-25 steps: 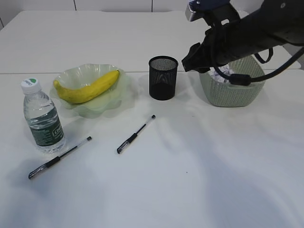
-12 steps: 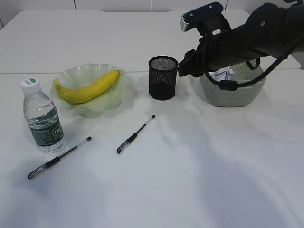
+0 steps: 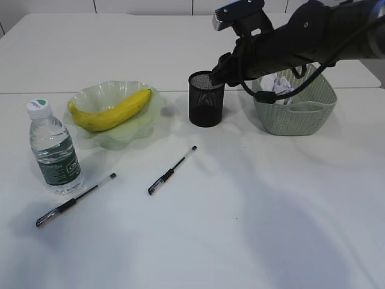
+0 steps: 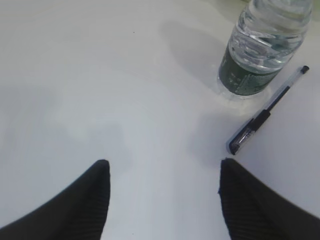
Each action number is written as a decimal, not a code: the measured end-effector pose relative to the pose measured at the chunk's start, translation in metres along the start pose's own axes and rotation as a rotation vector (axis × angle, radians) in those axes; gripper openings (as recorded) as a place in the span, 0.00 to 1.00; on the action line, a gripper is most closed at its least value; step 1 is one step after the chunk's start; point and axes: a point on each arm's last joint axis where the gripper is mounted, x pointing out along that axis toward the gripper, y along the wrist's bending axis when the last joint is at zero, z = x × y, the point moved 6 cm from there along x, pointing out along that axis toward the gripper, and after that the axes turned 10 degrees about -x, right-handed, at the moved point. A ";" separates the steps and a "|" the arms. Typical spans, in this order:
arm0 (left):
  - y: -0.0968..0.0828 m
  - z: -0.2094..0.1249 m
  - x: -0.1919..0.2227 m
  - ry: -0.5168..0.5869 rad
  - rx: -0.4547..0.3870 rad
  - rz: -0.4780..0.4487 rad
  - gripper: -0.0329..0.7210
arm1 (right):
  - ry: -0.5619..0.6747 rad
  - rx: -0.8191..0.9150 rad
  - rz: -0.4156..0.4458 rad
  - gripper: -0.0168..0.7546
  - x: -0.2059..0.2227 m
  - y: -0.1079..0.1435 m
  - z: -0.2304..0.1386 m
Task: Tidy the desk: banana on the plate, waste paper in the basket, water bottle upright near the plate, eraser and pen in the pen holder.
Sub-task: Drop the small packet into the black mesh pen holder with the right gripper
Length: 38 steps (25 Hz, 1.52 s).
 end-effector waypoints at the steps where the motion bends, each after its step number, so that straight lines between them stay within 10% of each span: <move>1: 0.000 0.000 0.000 -0.001 0.003 0.002 0.69 | -0.002 -0.001 0.001 0.38 0.004 0.001 0.001; 38: 0.004 0.001 0.004 0.001 0.047 0.031 0.69 | -0.021 -0.048 -0.014 0.38 0.091 -0.003 -0.009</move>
